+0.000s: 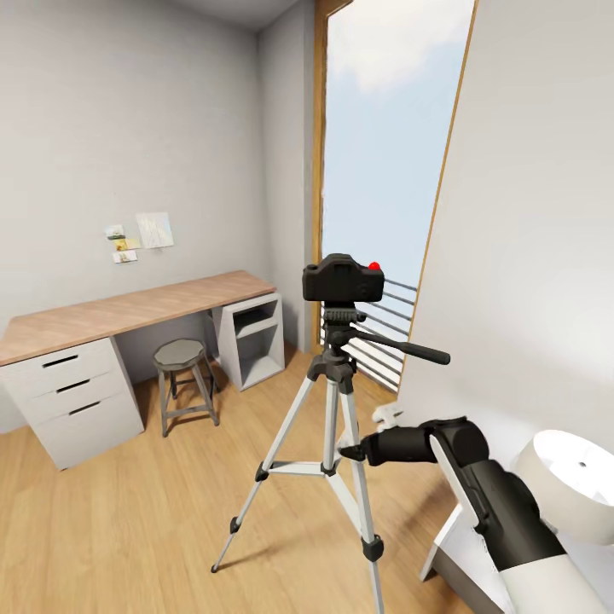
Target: Attach the digital camera to the camera tripod in the bedroom.
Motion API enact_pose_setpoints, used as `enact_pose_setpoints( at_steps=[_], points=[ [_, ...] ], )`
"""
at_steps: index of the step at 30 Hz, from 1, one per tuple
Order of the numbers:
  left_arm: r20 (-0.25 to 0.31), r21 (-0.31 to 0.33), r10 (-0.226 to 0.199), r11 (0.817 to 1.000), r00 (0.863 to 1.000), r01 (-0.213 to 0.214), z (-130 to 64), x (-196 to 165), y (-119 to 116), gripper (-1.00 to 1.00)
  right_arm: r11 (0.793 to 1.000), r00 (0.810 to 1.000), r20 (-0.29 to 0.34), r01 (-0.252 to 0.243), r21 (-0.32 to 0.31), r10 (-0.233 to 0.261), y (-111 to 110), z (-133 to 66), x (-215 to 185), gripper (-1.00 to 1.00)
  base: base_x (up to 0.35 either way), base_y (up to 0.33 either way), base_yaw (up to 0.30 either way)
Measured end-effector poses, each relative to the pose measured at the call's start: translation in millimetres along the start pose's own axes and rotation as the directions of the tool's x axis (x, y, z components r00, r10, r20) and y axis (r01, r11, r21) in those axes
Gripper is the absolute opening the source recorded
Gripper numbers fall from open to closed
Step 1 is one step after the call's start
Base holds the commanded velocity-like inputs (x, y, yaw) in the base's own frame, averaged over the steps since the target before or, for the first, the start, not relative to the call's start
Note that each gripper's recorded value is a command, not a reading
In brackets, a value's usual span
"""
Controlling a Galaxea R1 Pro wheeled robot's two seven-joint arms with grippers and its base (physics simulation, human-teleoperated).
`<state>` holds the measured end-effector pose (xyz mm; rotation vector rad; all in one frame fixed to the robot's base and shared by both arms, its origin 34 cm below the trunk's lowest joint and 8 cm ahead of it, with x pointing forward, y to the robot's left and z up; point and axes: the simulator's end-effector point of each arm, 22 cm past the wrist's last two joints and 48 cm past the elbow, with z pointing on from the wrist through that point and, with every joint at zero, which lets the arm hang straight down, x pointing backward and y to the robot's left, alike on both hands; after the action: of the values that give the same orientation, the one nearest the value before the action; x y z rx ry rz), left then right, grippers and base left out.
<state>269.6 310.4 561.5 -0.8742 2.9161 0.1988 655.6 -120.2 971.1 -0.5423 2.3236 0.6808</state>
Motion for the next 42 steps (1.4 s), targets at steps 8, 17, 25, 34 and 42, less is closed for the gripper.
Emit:
enact_pose_setpoints(
  at_steps=[8,17,25,34,42],
  points=[
    [0.000,0.000,0.000,1.000,1.000,0.000,0.0,-0.1,0.0,1.00,0.999,1.000,-0.004,0.016,-0.036,-0.016,0.2,-16.5,-0.5,1.00,0.000,0.000,0.000],
    [0.000,0.000,0.000,1.000,1.000,0.000,0.0,0.1,0.0,1.00,0.997,0.999,0.000,0.055,-0.058,-0.055,-6.4,-39.3,-1.8,1.00,0.000,0.000,0.000],
    [0.000,0.000,0.000,1.000,1.000,0.000,0.0,-0.1,0.0,1.00,0.997,0.998,0.053,0.019,-0.077,-0.015,-24.6,-67.4,-13.4,1.00,0.000,0.000,0.000],
    [0.000,0.000,0.000,1.000,1.000,0.000,0.0,-0.1,-0.1,1.00,0.998,0.994,0.101,-0.034,-0.044,0.038,-49.4,-84.3,-21.5,1.00,0.000,0.000,0.000],
    [-0.001,0.001,0.000,1.000,1.000,0.000,-0.1,0.4,-1.0,1.00,0.971,0.978,-0.039,-0.200,0.133,0.207,-130.2,-70.3,48.9,1.00,0.000,0.000,0.000]
  ],
)
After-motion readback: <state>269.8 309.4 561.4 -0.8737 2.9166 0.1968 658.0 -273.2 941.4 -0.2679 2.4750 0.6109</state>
